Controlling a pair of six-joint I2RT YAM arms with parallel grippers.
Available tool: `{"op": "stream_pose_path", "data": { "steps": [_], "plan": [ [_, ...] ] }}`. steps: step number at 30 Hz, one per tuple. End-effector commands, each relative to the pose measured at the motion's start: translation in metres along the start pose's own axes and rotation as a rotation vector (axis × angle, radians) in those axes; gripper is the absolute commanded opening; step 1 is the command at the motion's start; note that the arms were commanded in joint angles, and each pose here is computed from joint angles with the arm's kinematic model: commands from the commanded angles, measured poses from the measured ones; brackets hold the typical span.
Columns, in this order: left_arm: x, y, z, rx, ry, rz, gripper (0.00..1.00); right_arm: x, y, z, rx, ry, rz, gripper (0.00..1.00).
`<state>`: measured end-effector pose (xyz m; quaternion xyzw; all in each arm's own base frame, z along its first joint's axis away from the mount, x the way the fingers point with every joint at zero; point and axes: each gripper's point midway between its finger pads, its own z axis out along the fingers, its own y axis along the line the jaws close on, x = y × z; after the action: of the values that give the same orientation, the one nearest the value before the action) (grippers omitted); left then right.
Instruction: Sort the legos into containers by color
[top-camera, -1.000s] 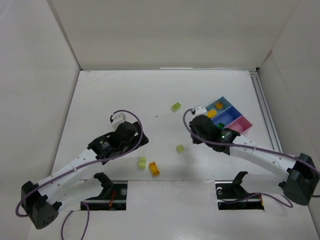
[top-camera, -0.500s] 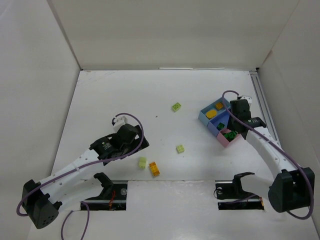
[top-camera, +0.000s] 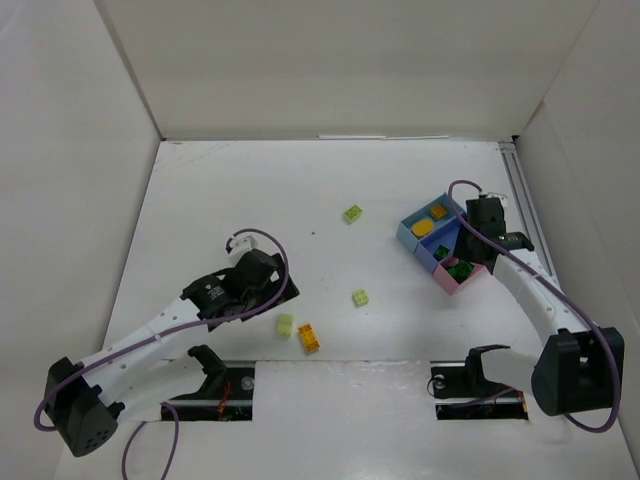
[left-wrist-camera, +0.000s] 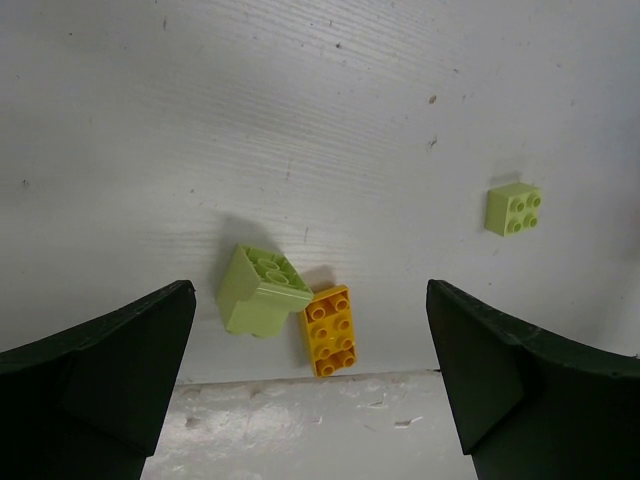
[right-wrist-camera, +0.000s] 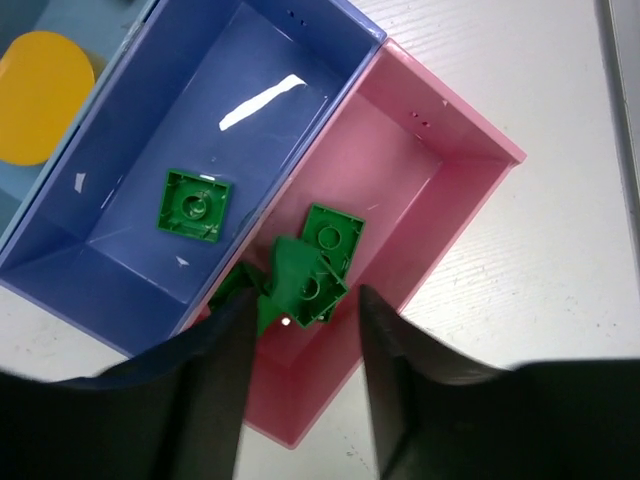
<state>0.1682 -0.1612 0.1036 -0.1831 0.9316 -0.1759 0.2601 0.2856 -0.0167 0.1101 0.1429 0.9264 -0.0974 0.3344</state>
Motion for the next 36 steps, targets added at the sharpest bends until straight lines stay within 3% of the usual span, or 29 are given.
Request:
{"op": "stream_pose_path", "data": {
  "steps": [1, 5, 17, 27, 36],
  "plan": [
    [0.010, 0.004, 0.000, -0.002, 0.030, 0.010, 1.00, -0.010, -0.001, -0.007, -0.009, -0.035, 0.017, 0.54],
    [0.021, 0.013, 0.005, -0.039, 0.059, 0.015, 1.00, -0.013, -0.001, -0.011, -0.015, -0.053, 0.033, 0.60],
    [0.041, 0.028, 0.022, -0.070, 0.115, 0.033, 0.98, -0.023, 0.022, -0.029, -0.153, -0.130, -0.010, 0.64],
    [0.045, 0.036, 0.042, -0.150, 0.136, 0.099, 0.86, -0.018, 0.029, -0.030, -0.163, -0.125, -0.034, 0.66],
    [0.049, 0.031, 0.044, -0.167, 0.149, 0.142, 0.62, -0.017, 0.026, -0.027, -0.143, -0.122, -0.036, 0.66]
  ]
}}
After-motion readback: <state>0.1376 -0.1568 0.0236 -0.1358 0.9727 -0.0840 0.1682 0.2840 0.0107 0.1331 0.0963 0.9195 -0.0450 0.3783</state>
